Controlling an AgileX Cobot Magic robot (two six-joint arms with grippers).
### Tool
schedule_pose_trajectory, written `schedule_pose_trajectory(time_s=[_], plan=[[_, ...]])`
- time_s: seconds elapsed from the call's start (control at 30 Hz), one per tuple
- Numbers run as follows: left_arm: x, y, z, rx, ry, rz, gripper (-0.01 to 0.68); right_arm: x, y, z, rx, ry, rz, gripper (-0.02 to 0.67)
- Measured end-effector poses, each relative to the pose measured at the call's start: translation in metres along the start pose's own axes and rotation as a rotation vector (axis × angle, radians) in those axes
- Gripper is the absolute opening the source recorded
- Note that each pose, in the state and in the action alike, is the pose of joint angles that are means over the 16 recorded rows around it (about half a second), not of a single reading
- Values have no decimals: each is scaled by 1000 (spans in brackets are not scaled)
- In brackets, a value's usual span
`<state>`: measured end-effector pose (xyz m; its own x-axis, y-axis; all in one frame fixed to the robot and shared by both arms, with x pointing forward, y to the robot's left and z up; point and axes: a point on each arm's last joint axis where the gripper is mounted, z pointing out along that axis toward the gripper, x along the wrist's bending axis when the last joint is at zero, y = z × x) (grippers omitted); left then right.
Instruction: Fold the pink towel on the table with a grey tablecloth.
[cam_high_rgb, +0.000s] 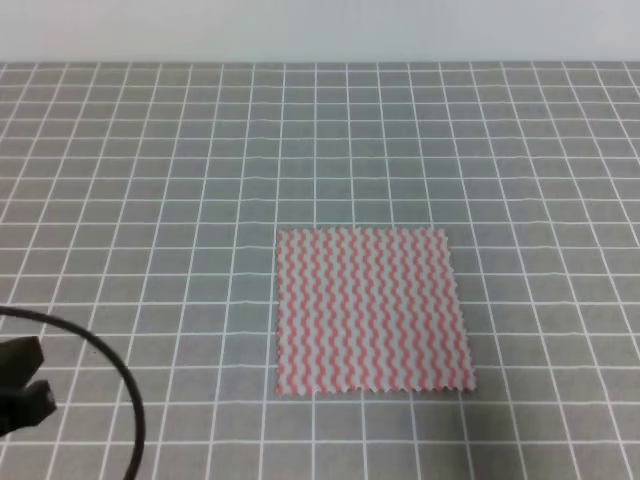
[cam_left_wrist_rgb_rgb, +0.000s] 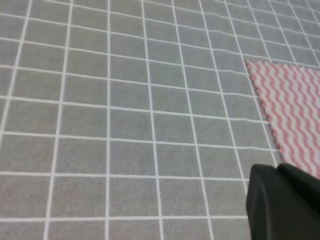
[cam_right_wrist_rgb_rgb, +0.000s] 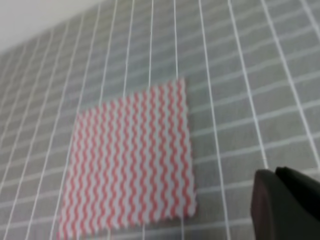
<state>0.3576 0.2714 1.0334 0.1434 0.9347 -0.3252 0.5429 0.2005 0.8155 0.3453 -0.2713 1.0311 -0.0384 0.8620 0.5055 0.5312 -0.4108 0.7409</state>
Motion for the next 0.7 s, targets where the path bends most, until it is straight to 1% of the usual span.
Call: schedule_pose_trajectory(time_s=[0.2,0.3,0.47,0.7], plan=[[-6,5,18,80,-81,27,-4,4,7,17,156,-7,-5,-18],[-9,5,27,102,-134,28,-4,6,8,26,226,7,-1,-17],[-19,4,40,125,-235,37,-3,16,9,42,323,75,-1,-17],[-38,3,57,155,-345,76,-2,44,3,69,419,181,-23,-17]])
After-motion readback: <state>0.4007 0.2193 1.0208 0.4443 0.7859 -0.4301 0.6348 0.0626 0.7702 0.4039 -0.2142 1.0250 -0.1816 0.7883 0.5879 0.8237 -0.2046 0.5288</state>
